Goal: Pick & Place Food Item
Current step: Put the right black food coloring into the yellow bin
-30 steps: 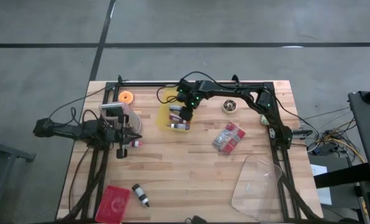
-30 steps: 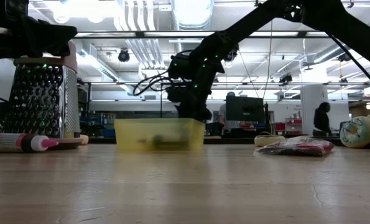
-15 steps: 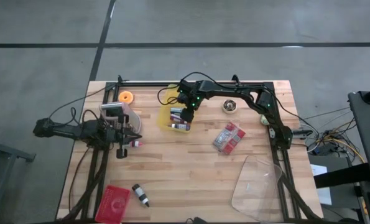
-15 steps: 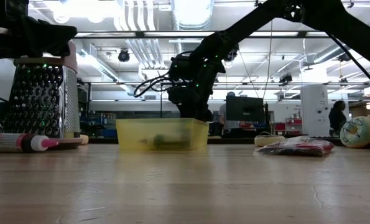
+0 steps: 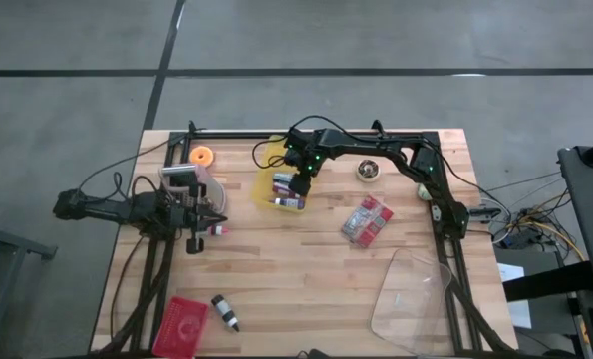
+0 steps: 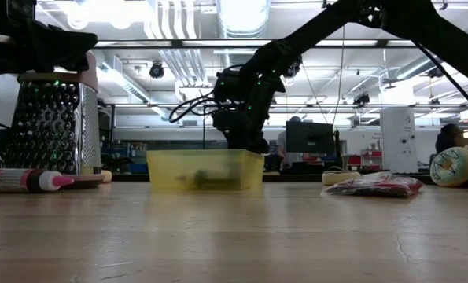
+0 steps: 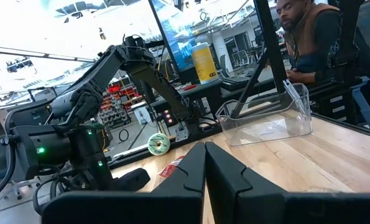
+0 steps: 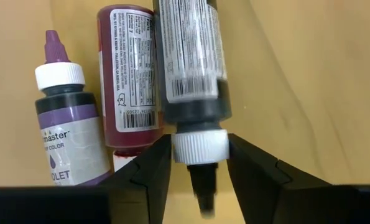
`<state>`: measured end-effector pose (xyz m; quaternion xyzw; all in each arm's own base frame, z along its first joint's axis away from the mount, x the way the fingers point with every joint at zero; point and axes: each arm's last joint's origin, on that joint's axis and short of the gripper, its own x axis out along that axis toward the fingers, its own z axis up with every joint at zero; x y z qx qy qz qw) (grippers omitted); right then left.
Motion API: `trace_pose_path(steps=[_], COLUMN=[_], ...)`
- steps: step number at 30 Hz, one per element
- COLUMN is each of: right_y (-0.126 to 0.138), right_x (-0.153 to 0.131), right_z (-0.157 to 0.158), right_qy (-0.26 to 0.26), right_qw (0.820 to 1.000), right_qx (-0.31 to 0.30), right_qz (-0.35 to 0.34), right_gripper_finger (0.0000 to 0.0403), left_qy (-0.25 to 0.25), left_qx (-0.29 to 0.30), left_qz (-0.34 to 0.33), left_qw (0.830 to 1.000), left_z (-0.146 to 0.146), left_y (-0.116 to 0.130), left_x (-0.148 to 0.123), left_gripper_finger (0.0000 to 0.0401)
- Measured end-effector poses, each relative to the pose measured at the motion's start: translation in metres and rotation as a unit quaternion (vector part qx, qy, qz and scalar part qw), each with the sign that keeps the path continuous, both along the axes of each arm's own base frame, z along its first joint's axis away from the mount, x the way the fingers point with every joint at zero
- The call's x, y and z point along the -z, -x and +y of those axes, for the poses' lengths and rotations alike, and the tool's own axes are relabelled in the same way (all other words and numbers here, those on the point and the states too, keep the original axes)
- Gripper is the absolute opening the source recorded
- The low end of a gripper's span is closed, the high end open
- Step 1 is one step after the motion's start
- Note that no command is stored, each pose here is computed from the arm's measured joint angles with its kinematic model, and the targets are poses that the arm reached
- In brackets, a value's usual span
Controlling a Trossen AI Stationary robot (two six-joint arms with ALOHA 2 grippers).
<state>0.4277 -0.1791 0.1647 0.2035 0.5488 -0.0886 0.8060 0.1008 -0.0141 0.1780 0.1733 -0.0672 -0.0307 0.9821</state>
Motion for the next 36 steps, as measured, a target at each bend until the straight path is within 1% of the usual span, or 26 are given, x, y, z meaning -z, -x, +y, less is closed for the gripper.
trace_pose_path(steps=[6, 10, 31, 34, 36], right_y=[-0.0008, -0.0009, -0.0011, -0.0017, -0.0021], right_x=[-0.0001, -0.0001, -0.0001, -0.0012, -0.0062], right_z=[0.0016, 0.0016, 0.0020, 0.0031, 0.0041], right_qy=[0.001, 0.001, -0.002, -0.009, -0.012], right_qw=[1.000, 1.000, 1.000, 1.000, 0.999], right_qx=[-0.003, -0.003, -0.003, -0.011, -0.031], right_qz=[-0.001, -0.001, -0.002, -0.010, -0.026], right_gripper_finger=[0.0182, 0.0190, 0.0192, 0.0192, 0.0192], left_qy=[0.000, 0.000, 0.000, 0.000, 0.000], left_qx=[0.000, 0.000, 0.000, 0.000, 0.000], left_qz=[0.000, 0.000, 0.000, 0.000, 0.000], left_qw=[1.000, 1.000, 1.000, 1.000, 1.000], left_z=[0.0000, 0.0000, 0.0000, 0.0000, 0.0000], left_y=[0.0000, 0.0000, 0.0000, 0.0000, 0.0000], left_x=[0.0001, 0.0000, 0.0001, 0.0001, 0.0001], left_gripper_finger=[0.0013, 0.0013, 0.0013, 0.0013, 0.0013])
